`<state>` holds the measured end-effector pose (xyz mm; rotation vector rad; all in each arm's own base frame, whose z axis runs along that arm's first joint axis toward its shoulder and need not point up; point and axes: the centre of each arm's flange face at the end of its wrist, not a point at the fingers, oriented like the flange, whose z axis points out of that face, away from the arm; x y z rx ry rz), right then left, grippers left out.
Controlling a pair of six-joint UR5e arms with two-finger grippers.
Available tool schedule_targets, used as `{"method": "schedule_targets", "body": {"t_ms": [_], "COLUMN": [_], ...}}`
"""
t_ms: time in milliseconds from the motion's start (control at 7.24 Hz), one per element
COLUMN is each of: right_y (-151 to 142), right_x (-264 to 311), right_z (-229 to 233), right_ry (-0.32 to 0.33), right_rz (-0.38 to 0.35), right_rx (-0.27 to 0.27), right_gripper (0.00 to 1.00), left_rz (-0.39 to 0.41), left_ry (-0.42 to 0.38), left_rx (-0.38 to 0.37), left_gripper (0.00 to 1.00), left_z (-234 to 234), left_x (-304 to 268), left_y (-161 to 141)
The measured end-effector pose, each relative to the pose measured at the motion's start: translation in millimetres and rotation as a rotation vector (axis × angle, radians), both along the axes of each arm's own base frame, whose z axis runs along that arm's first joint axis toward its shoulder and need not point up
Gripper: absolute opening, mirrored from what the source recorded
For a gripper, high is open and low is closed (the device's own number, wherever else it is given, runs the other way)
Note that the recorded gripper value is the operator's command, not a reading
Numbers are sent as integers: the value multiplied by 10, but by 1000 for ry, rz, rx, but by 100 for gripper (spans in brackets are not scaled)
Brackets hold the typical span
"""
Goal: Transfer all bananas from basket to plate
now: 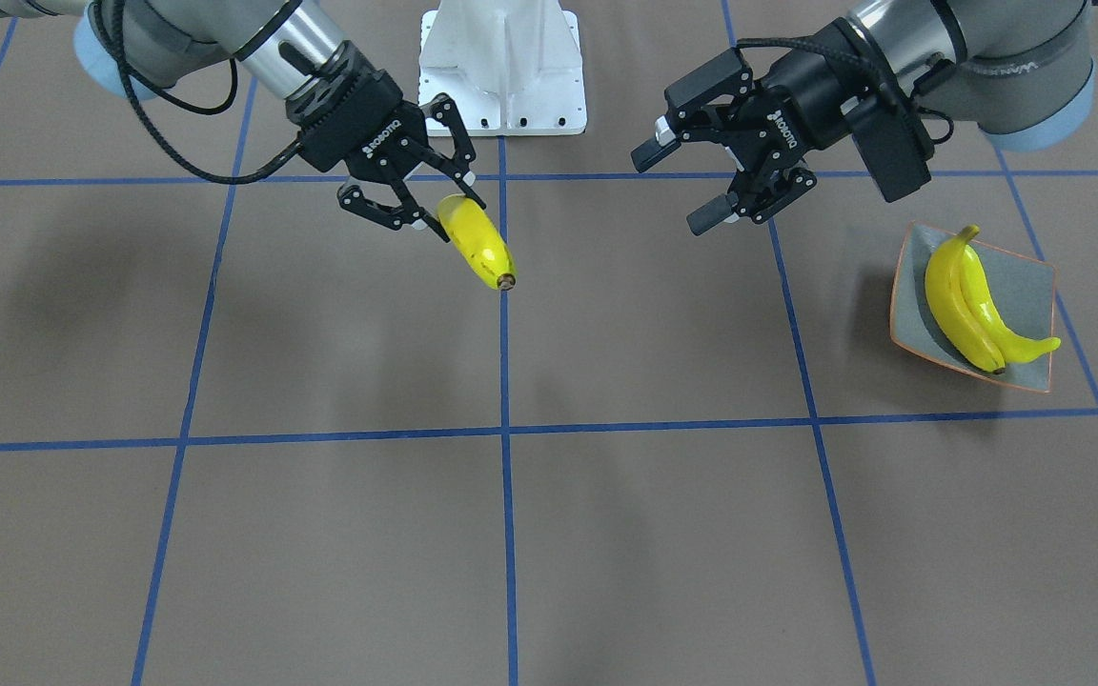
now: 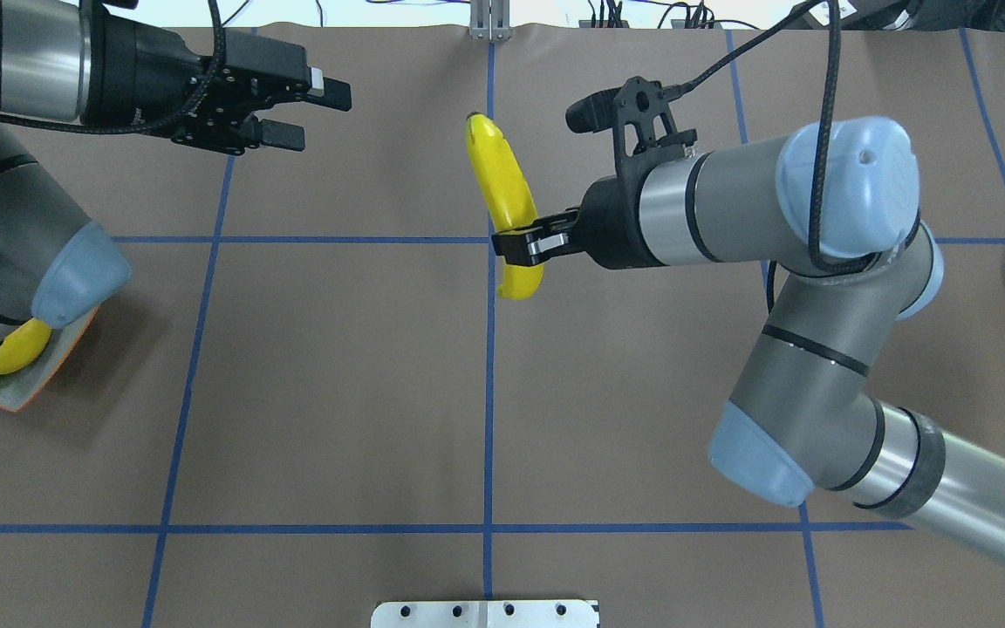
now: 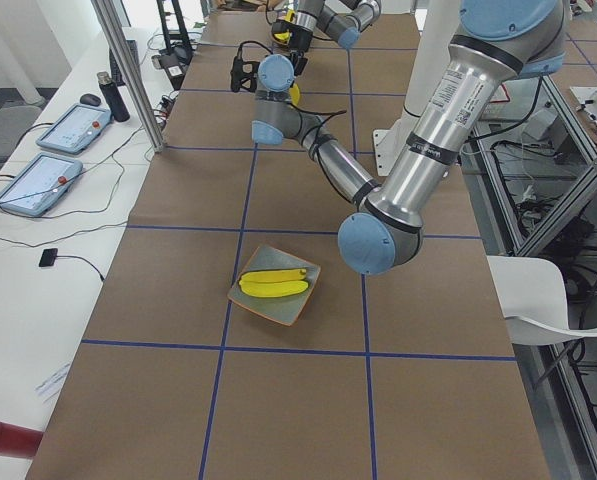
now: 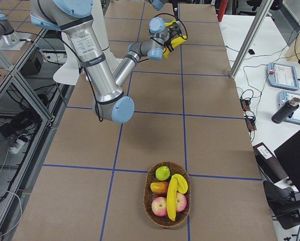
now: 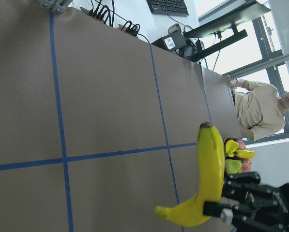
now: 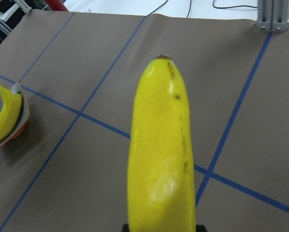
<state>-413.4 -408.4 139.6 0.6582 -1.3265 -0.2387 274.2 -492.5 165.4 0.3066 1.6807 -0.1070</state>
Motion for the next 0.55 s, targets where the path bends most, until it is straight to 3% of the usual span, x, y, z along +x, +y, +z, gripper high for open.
{"method": "schedule_targets", "body": {"t_ms": [276, 553], "right_y": [312, 427], "right_x": [-271, -305], "right_z": [-271, -471], "right_ry": [-57, -98], "right_rz": [13, 22], "right_rx": [17, 20], "right_gripper": [0, 0], "left_rz": [-23, -26], "left_ry": [28, 44], "left_rx": [-8, -14], "left_gripper": [100, 100], "left_z": [-120, -176], "left_x": [238, 365], "left_y": [78, 159]}}
